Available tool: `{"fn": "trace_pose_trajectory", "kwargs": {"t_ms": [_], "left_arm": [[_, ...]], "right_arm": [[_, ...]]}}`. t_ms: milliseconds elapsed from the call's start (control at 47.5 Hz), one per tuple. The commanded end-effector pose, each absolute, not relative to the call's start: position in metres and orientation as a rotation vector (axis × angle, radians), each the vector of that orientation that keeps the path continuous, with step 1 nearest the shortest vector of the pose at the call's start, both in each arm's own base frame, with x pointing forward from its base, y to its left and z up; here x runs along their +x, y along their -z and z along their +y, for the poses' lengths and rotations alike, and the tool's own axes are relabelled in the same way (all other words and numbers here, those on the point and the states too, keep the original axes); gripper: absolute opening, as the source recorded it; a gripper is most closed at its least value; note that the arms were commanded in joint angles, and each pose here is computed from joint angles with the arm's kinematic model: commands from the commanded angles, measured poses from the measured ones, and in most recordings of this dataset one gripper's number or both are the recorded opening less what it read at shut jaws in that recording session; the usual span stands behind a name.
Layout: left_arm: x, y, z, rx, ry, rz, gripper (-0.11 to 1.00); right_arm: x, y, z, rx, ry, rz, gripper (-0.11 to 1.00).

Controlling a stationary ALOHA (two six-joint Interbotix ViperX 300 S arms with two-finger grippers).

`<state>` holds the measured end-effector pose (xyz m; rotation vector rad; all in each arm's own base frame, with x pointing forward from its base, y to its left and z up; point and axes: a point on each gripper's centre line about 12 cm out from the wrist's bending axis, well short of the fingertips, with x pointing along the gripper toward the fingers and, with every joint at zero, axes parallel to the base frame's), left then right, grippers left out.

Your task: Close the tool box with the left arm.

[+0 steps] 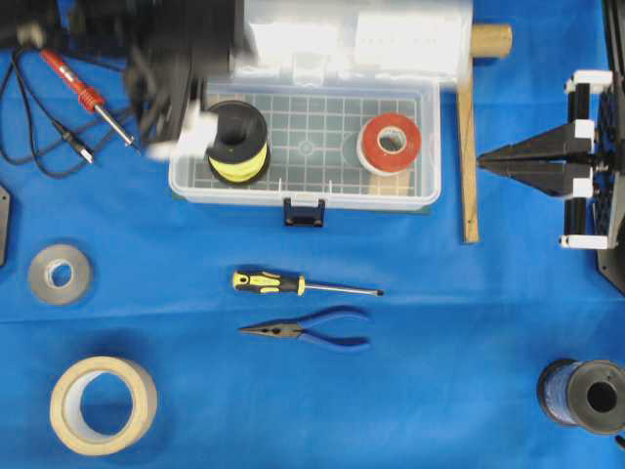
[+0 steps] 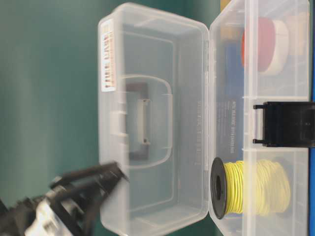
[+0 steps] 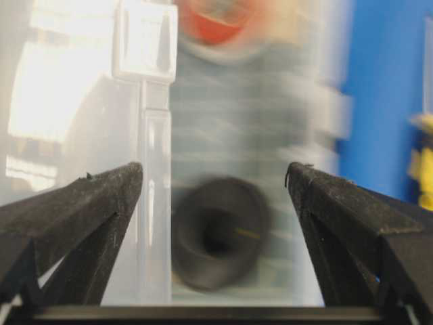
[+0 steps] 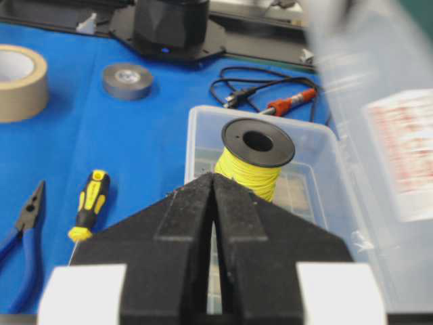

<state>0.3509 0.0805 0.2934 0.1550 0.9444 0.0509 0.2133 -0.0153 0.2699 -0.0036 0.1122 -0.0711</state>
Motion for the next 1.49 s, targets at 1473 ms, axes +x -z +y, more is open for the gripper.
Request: {"fn": "trace_pose_trajectory", "kwargs": {"t_ms": [1473], "left_arm": [[0.164, -0.265, 0.004, 0.022, -0.025, 0.089, 0.9]], "right_arm": [[0.214, -0.277, -0.016, 0.0, 0.075, 0.088, 0.0]]}}
